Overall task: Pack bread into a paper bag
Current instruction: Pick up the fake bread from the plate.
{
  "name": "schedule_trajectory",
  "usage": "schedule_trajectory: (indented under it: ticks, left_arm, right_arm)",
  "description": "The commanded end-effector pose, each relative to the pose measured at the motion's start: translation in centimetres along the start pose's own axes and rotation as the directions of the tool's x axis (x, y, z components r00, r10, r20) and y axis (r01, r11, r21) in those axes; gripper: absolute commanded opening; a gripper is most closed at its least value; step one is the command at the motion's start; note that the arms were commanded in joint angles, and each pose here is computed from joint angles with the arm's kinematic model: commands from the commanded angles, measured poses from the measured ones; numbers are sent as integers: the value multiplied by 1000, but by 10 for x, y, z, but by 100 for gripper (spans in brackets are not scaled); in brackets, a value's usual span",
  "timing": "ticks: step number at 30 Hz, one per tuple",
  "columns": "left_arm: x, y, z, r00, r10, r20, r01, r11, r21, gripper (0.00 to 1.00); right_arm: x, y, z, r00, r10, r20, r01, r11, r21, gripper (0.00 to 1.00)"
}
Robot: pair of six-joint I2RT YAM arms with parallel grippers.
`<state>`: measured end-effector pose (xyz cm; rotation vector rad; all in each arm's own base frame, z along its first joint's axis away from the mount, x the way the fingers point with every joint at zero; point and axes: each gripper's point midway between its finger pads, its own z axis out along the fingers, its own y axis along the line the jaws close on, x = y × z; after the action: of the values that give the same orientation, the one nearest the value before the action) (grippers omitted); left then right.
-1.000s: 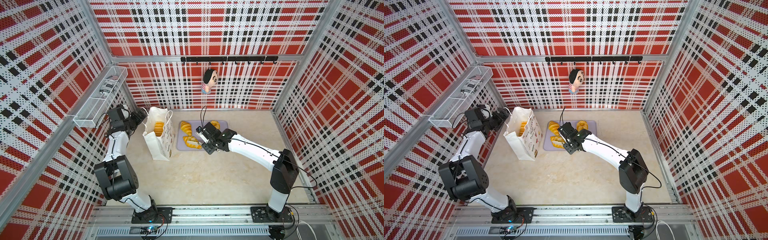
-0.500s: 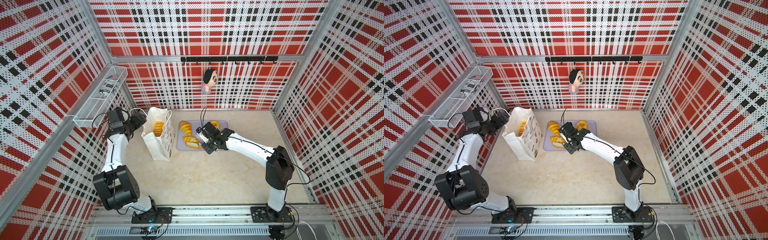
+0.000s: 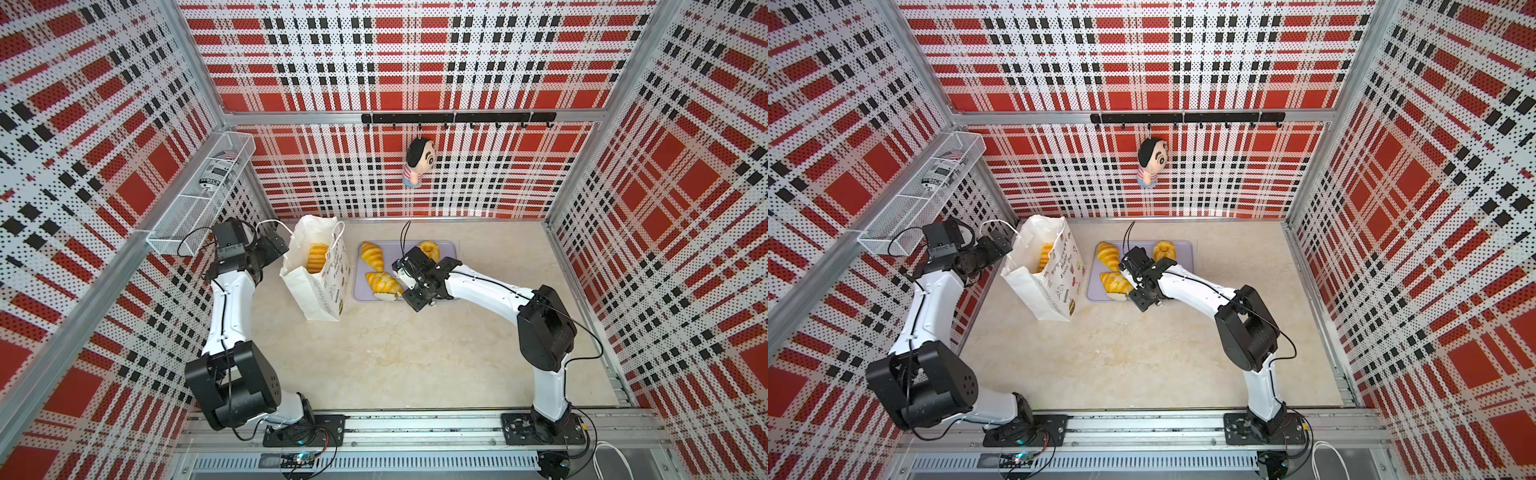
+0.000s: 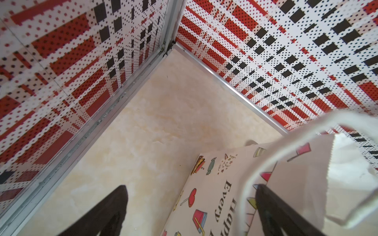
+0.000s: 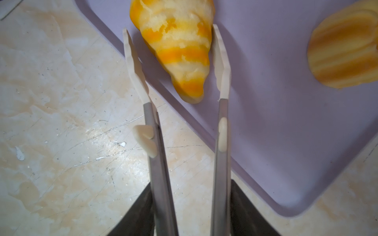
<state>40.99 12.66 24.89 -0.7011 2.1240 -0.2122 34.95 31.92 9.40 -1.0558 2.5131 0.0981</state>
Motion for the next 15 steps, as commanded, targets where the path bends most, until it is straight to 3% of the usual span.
schedule_trajectory:
  ticks: [1, 6, 15]
  left_arm:
    - [0, 0, -12, 999, 31, 16, -31, 999, -18, 98]
    - [-1, -2, -15, 999, 36, 22, -36, 999, -9, 98]
    - [-2, -7, -11, 999, 24, 23, -24, 999, 21, 98]
  right_arm:
    - [-15, -1, 3, 1000, 2, 29, -2, 1000, -9, 51]
    - [-22, -2, -2, 999, 8, 38, -7, 1000, -10, 30]
    - [-41, 4, -65, 990, 2, 139, 3, 999, -38, 24]
